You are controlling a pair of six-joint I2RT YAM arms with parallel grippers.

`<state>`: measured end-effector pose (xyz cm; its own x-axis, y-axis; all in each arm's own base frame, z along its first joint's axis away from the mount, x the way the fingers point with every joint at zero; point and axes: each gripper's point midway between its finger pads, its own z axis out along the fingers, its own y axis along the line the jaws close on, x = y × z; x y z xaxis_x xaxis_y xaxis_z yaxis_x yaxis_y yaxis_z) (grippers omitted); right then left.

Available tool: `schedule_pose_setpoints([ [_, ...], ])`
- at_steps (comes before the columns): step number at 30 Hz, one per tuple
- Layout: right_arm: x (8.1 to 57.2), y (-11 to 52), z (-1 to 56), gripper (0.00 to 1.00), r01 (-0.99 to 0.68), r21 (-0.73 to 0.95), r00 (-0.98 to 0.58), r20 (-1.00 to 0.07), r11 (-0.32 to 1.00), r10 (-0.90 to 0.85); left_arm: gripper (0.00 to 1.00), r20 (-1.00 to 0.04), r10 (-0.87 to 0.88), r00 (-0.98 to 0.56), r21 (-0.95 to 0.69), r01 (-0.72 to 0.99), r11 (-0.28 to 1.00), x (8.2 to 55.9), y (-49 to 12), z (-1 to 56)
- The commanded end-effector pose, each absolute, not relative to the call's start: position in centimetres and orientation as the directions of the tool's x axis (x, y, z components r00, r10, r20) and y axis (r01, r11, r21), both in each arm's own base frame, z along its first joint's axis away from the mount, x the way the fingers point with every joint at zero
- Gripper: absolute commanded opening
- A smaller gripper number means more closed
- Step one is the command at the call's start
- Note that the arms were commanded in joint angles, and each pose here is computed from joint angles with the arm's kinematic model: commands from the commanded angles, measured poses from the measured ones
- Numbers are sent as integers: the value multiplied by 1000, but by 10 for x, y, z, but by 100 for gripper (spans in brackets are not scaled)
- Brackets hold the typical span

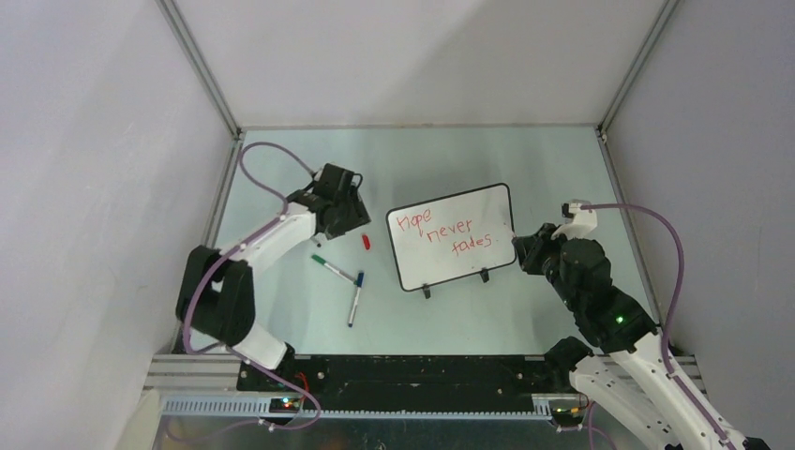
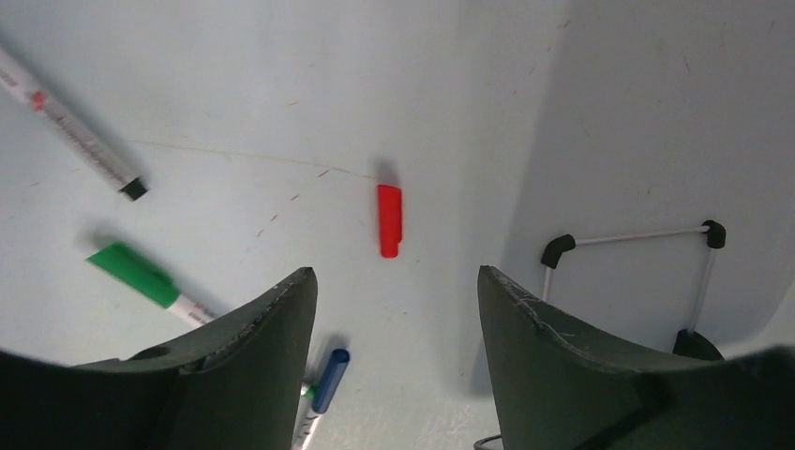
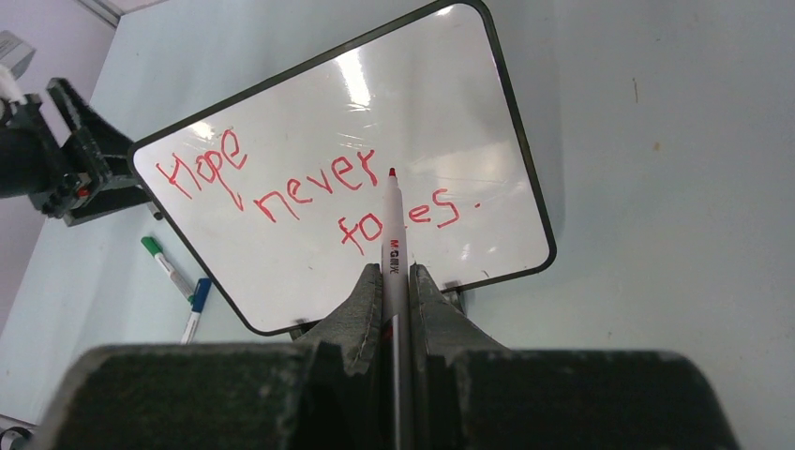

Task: Write a sentence on the whiteboard
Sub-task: Pick up the pen cap from the center of the board.

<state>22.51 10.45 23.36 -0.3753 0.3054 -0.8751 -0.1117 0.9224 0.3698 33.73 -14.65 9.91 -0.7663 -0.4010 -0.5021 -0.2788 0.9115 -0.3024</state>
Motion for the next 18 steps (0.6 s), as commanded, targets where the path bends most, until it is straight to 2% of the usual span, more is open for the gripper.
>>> schedule_pose_setpoints([
  [1, 228, 105, 237, 0, -110, 379, -364, -876, 919, 318, 69, -477, -382, -791, -257, -290, 922, 346, -163, 94],
  [7, 228, 102, 238, 0, -101, 379, -360, -876, 920, 322, 68, -431, -375, -821, -188, -325, 927, 352, -169, 69],
  [13, 227, 102, 237, 0, -97, 381, -363, -874, 919, 324, 63, -429, -372, -823, -101, -366, 925, 356, -161, 56],
  [18, 227, 102, 236, 0, -96, 383, -365, -872, 919, 326, 59, -402, -370, -838, -94, -365, 926, 355, -164, 41],
])
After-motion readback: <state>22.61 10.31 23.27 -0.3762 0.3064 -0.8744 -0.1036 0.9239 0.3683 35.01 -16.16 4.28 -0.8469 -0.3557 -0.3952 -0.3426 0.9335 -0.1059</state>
